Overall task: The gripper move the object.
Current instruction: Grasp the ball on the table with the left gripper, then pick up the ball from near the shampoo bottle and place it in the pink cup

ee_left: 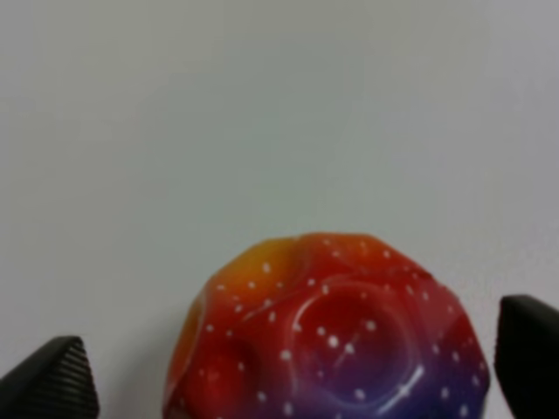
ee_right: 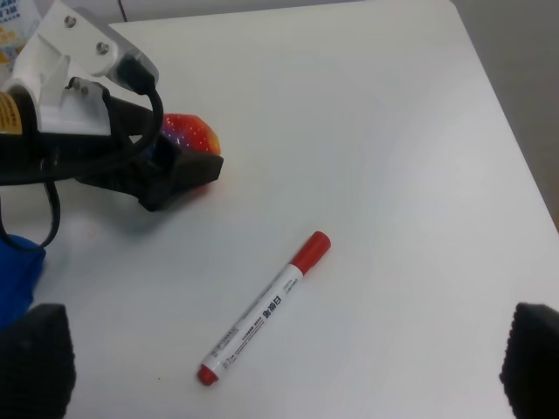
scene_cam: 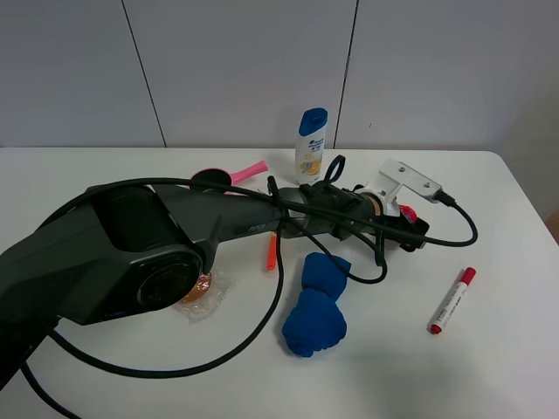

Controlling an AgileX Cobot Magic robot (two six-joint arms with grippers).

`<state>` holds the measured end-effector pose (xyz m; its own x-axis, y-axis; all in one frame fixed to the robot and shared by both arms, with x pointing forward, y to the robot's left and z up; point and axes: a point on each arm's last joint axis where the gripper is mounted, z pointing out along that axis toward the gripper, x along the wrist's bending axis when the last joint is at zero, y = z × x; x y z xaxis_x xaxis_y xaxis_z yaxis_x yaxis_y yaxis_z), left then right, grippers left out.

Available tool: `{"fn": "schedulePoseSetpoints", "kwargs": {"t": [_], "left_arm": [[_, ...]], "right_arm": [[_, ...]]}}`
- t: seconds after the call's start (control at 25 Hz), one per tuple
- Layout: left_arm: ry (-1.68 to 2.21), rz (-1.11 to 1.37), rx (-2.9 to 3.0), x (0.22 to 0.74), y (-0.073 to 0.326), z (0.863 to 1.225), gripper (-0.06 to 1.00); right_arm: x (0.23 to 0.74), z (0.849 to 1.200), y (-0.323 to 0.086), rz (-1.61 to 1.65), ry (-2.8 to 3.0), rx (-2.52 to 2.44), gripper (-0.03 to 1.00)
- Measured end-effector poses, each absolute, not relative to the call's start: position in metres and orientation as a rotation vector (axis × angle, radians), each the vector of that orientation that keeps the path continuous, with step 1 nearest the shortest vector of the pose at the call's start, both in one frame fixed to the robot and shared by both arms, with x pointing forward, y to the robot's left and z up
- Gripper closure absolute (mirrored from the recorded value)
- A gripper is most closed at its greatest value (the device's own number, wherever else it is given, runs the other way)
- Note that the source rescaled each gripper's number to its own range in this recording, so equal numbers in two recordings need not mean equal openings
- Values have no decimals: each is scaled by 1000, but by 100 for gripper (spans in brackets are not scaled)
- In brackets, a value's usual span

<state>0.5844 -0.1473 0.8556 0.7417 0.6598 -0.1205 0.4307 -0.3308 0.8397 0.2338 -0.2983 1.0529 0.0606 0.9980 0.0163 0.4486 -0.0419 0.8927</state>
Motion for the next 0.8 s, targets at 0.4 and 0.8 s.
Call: {"fn": "schedulePoseSetpoints", "kwargs": {"t": [0.4, 0.8], "left_arm": [[865, 236, 2069, 578, -144, 881, 92], [738, 192, 2225, 537, -82, 1087, 92]], "right_arm": [[234, 1053, -298, 932, 1484, 1593, -3], [234, 1053, -298, 932, 1484, 1593, -3]]}}
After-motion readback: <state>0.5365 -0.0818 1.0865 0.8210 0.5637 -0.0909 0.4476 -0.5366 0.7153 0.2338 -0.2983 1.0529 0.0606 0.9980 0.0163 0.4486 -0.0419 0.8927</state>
